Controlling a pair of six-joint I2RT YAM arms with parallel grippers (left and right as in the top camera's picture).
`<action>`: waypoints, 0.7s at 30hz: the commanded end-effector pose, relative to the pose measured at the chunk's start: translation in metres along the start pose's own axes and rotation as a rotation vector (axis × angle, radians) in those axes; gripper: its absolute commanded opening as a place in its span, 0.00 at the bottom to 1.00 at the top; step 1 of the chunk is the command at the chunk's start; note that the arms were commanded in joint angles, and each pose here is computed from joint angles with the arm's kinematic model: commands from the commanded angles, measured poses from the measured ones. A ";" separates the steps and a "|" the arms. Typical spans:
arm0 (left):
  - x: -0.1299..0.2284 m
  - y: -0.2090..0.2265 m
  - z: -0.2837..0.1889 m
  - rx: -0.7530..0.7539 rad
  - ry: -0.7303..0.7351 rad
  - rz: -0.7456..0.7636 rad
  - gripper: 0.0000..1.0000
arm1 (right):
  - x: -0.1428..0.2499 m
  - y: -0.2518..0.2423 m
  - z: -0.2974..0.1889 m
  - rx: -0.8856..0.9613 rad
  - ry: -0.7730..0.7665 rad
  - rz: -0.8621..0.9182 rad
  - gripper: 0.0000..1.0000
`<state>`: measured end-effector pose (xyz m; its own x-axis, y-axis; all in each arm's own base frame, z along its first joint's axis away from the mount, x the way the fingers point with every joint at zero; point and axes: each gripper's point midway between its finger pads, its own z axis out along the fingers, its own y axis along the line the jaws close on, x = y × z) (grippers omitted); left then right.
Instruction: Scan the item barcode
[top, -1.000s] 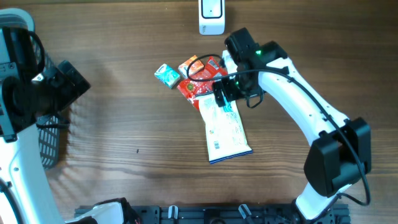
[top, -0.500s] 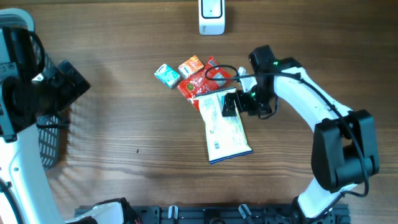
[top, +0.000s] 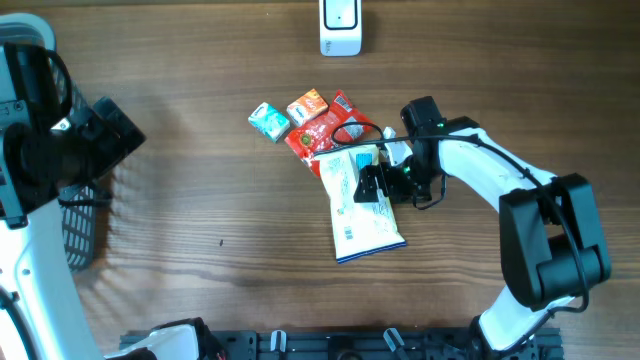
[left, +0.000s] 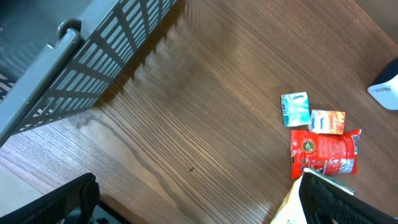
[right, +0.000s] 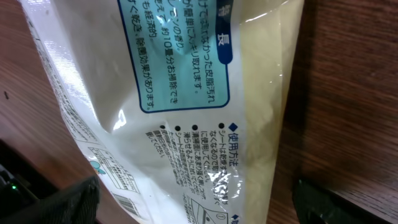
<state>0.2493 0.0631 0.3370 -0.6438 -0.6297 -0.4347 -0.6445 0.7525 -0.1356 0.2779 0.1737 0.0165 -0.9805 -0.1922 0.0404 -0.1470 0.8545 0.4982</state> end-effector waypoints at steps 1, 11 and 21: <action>-0.002 0.001 -0.001 0.001 -0.005 -0.011 1.00 | 0.015 0.007 0.012 -0.083 0.034 0.030 0.98; -0.002 0.001 -0.001 0.001 -0.005 -0.011 1.00 | 0.019 -0.020 0.033 -0.006 -0.018 0.162 0.36; -0.002 0.001 -0.001 0.001 -0.005 -0.011 1.00 | 0.015 -0.021 0.028 0.017 -0.026 0.186 0.04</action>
<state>0.2494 0.0631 0.3371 -0.6437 -0.6297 -0.4350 -0.6444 0.7525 -0.1358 0.2694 0.1796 -0.0037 -0.9966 -0.0349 0.0742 0.0118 0.8343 0.5512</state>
